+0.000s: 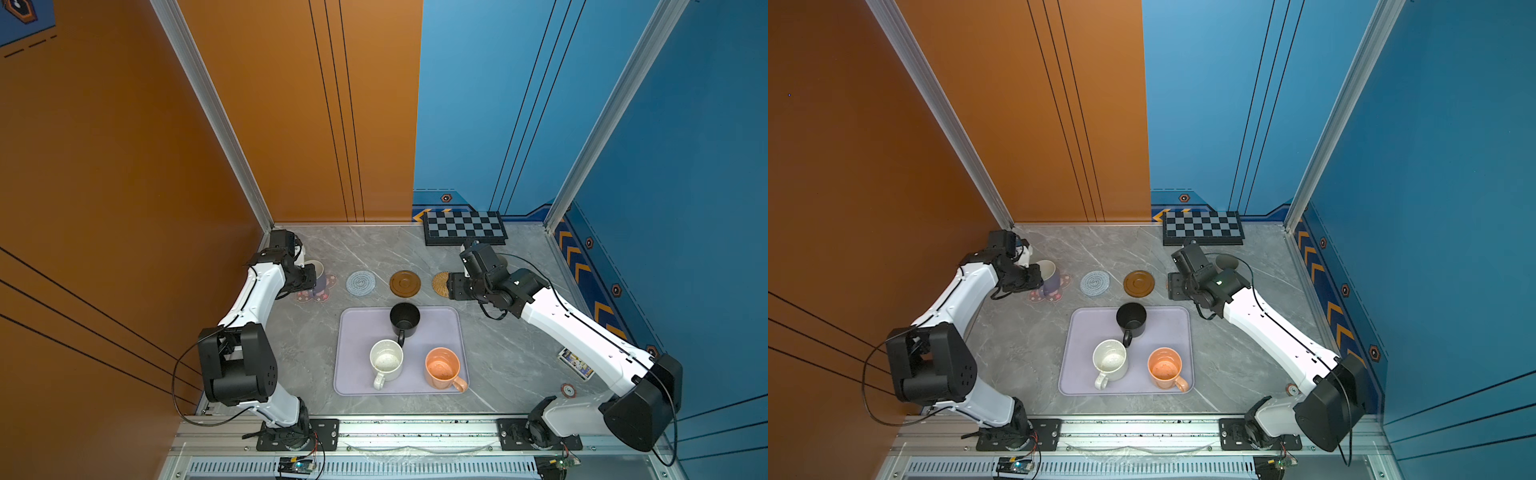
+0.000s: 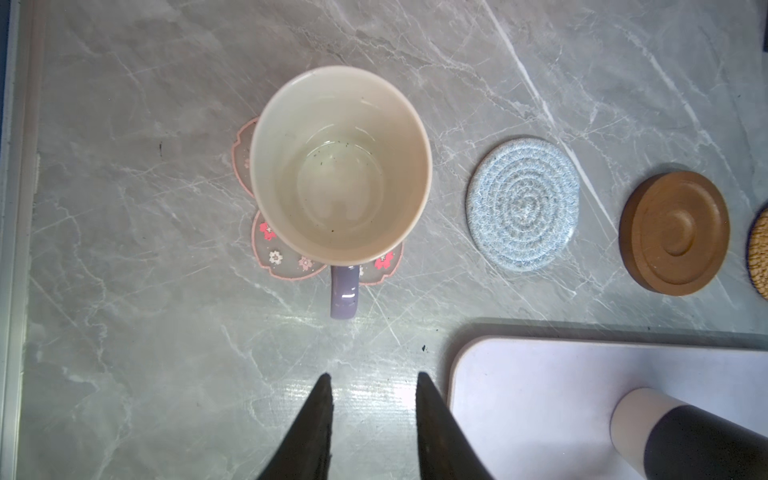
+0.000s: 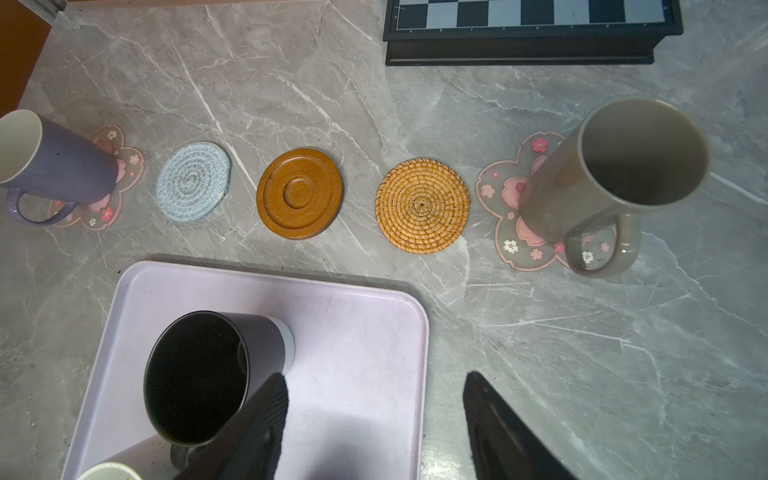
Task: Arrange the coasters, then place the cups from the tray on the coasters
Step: 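Lower the white mug onto the pink flower coaster and open the left gripper, then move the right gripper over the black mug on the tray while the left gripper rises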
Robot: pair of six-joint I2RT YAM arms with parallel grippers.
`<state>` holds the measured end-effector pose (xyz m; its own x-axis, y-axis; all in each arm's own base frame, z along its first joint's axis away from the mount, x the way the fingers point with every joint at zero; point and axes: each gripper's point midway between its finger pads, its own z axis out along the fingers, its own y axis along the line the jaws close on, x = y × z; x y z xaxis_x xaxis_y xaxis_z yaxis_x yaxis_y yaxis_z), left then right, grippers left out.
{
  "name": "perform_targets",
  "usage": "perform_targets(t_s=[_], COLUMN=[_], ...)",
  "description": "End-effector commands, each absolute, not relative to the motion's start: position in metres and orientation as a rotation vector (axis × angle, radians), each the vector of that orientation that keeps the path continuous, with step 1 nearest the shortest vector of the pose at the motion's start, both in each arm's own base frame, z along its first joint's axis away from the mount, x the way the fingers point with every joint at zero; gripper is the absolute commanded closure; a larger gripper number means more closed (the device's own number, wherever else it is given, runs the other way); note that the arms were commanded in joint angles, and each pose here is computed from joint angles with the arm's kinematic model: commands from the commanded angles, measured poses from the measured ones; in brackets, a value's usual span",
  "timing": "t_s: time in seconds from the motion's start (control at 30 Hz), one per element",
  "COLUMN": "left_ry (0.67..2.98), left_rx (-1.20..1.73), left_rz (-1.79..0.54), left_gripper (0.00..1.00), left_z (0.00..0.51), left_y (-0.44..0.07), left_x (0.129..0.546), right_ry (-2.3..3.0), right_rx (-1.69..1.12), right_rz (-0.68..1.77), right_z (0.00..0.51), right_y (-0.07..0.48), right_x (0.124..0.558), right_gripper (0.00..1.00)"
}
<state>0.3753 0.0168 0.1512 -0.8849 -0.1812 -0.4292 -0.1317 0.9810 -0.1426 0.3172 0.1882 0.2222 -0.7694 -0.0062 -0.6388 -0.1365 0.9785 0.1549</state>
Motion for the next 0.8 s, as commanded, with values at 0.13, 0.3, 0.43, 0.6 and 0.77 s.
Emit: perform_targets(t_s=[0.13, 0.3, 0.43, 0.6, 0.77], left_ry=[2.681, 2.659, 2.641, 2.644, 2.659], left_rx=[-0.175, -0.126, -0.084, -0.066, -0.056], left_rz=[-0.123, -0.122, -0.117, -0.110, -0.111], left_gripper=[0.64, 0.64, 0.64, 0.64, 0.64], left_z=[0.166, 0.178, 0.185, 0.184, 0.177], left_y=[-0.002, -0.014, -0.021, -0.025, -0.029], left_x=[0.344, 0.327, 0.314, 0.300, 0.292], right_ry=[2.439, 2.440, 2.441, 2.436, 2.430], right_rx=[-0.075, -0.132, -0.175, -0.233, -0.297], right_rz=[0.225, 0.230, 0.227, 0.233, 0.235], right_z=[0.221, 0.216, 0.212, 0.209, 0.203], right_y=[0.183, 0.202, 0.218, 0.239, 0.261], right_x=[0.297, 0.283, 0.273, 0.257, 0.236], right_gripper=[0.30, 0.30, 0.30, 0.30, 0.30])
